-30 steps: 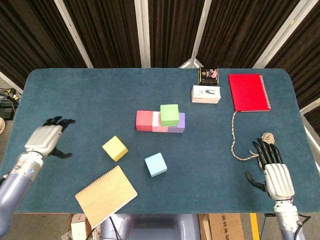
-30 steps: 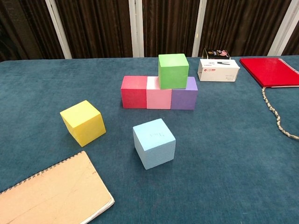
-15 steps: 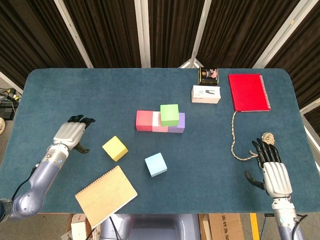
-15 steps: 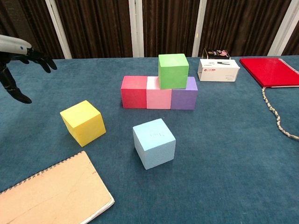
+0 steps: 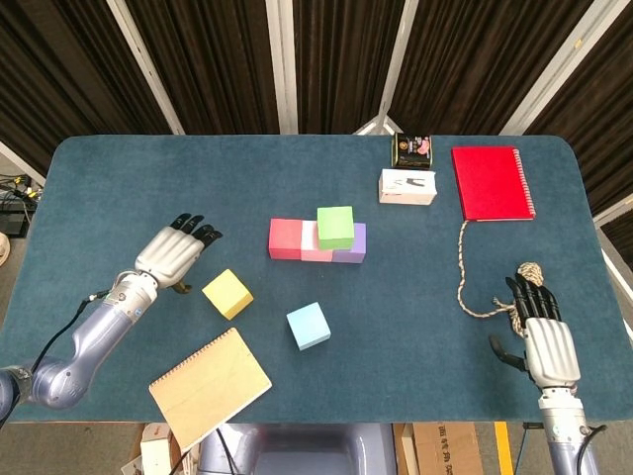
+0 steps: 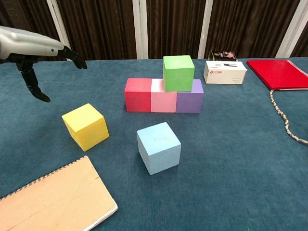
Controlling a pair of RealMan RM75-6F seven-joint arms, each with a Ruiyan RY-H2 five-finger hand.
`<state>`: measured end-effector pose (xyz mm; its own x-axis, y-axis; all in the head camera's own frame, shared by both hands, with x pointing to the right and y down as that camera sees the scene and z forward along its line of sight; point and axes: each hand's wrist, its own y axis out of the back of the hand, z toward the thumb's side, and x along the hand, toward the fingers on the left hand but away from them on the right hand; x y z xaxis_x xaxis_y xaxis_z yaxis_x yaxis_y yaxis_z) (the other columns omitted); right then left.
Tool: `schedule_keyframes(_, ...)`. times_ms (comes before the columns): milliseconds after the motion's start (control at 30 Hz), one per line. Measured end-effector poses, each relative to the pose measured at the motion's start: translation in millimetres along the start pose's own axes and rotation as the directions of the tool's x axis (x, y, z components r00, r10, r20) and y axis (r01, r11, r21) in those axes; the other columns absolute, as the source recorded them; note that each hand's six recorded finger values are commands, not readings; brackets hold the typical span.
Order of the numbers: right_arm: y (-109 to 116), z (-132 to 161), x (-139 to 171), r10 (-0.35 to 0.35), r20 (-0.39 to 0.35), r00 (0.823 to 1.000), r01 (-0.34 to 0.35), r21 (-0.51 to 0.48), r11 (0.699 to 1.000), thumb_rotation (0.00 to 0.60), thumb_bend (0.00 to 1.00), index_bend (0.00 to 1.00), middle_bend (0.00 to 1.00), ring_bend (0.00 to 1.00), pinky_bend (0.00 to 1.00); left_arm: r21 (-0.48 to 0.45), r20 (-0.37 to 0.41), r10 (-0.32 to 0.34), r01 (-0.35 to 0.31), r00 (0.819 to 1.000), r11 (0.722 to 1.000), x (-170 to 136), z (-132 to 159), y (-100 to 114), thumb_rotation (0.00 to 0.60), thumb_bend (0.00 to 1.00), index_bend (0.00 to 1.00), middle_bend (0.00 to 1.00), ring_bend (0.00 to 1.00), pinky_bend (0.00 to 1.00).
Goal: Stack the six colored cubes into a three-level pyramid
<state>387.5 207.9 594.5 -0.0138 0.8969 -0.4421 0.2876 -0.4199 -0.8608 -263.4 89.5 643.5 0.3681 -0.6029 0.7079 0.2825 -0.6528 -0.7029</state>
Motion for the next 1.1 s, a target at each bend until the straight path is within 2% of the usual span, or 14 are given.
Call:
schedule_keyframes(167,1,-5,-1,-0.009,0.03,1.0,0.009,0.011,1.0,0.6,0.34,0.04,0.02,0.0,0.0,0.012,0.079,-0.018,0.017,0.997,1.0,5,6,-4,0.6,0.17,0.14,0.12,0.0,0.0)
schedule_keyframes(267,-1,-7,-1,-0.004,0.046,0.999,0.003,0.017,1.0,0.6,0.34,0.04,0.02,0.0,0.0,0.004,0.101,-0.025,0.025,0.995,1.0,7,5,-7,0.6,0.17,0.14,0.12,0.0,0.0)
schedule_keyframes(400,-4,-9,-1,0.004,0.062,0.998,-0.006,0.024,1.0,0.6,0.34,0.04,0.02,0.0,0.0,-0.026,0.116,-0.037,0.04,0.993,0.999,9,2,-11,0.6,0.17,0.14,0.12,0.0,0.0)
schedule_keyframes(533,-4,-11,-1,0.007,0.072,0.997,-0.008,0.024,1.0,0.6,0.34,0.04,0.02,0.0,0.0,-0.012,0.14,-0.051,0.053,0.989,0.999,11,3,-18,0.6,0.17,0.14,0.12,0.0,0.0)
schedule_keyframes(800,-5,-8,0,0.007,0.059,0.998,-0.008,0.025,1.0,0.6,0.34,0.04,0.02,0.0,0.0,-0.038,0.191,-0.067,0.076,0.979,0.996,12,12,-29,0.6,0.17,0.13,0.14,0.0,0.0)
schedule_keyframes(1100,-5,-9,-1,0.006,0.065,0.998,-0.006,0.0,1.0,0.6,0.34,0.04,0.02,0.0,0.0,-0.049,0.204,-0.083,0.095,0.975,0.994,8,16,-43,0.6,0.18,0.17,0.18,0.0,0.0)
